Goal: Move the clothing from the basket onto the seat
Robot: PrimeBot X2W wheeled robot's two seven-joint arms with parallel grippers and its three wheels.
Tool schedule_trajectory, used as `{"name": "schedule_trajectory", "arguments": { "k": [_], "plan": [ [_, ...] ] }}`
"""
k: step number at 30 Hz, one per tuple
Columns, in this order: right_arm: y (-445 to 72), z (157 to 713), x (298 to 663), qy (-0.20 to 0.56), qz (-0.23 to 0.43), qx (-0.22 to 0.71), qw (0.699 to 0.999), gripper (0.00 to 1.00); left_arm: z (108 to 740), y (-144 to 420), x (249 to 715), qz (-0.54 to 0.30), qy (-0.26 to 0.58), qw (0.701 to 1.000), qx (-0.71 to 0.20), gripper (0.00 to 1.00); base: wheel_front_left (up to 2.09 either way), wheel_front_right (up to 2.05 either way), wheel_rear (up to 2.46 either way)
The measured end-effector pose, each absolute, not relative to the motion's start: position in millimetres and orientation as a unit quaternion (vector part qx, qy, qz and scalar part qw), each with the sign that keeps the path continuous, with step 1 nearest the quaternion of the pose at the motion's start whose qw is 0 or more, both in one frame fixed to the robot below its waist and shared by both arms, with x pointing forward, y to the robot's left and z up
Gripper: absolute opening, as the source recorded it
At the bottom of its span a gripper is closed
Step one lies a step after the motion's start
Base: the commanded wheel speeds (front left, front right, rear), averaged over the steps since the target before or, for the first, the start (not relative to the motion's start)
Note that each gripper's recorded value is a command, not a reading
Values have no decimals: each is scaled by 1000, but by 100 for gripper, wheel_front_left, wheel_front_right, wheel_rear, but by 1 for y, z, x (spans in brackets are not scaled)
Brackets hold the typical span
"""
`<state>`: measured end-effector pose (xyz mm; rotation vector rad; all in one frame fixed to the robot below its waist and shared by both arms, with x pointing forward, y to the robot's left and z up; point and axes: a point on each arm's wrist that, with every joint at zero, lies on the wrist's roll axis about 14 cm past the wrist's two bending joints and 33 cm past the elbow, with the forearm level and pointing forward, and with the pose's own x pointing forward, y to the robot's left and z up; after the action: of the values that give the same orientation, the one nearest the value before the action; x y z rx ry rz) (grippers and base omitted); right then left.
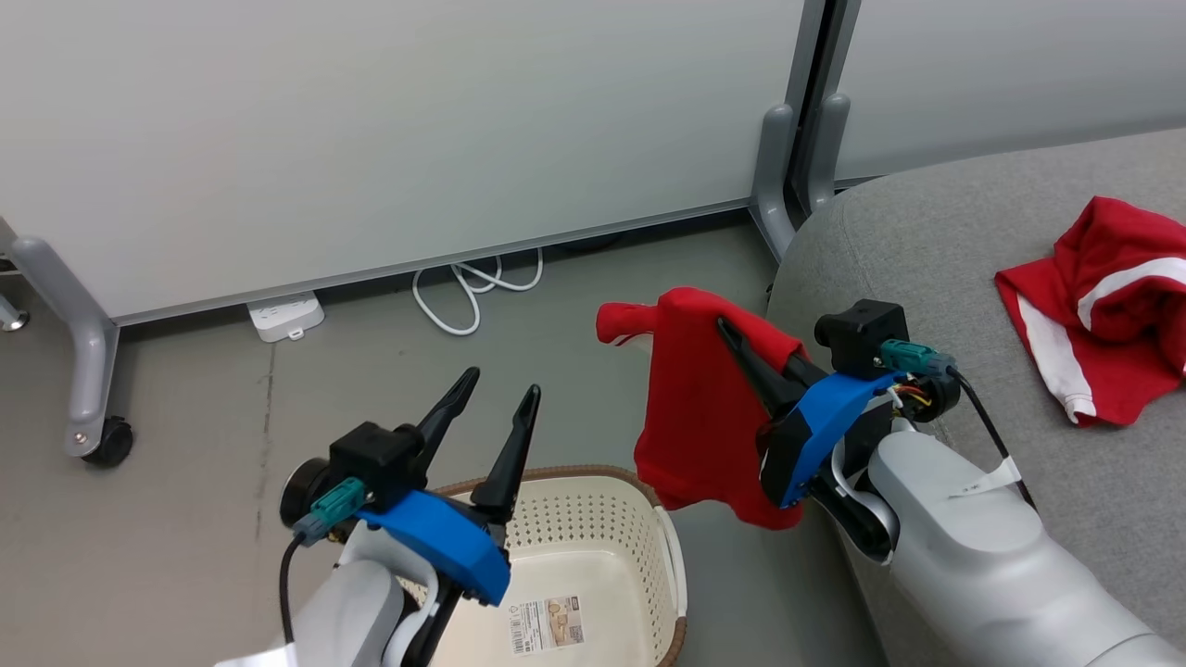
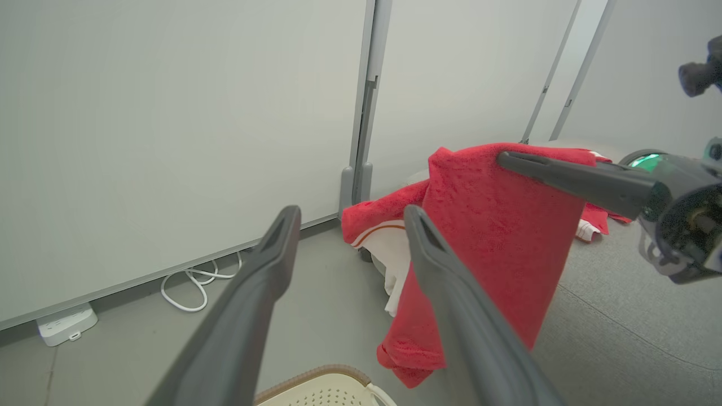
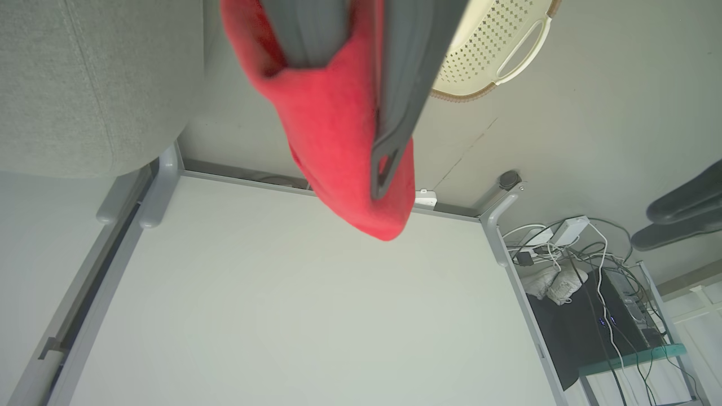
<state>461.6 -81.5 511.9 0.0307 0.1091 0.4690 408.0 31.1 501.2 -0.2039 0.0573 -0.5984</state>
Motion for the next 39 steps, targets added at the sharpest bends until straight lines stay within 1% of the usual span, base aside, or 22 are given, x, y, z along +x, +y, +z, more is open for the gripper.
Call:
{"name": "schedule_trajectory", "arguments": {
  "k": [9,16,22,27,33,39],
  "plan": [
    [-85,515,467,45,229,18,972,0,475,65,395,-232,45,965,-115,100,0,0,0],
    [-90,517,467,42,224,18,973,0,470,66,391,-227,49,966,-113,100,0,0,0],
    [-98,516,465,43,215,17,976,0,470,57,391,-241,48,963,-110,100,0,0,0],
    [-114,518,460,40,195,18,980,0,473,44,392,-263,46,958,-107,100,0,0,0],
    [-148,520,452,38,154,15,987,0,474,15,395,-306,46,945,-103,100,0,0,0],
    [-191,521,438,37,102,13,994,0,472,-28,392,-365,51,924,-103,100,0,0,0]
  ]
}}
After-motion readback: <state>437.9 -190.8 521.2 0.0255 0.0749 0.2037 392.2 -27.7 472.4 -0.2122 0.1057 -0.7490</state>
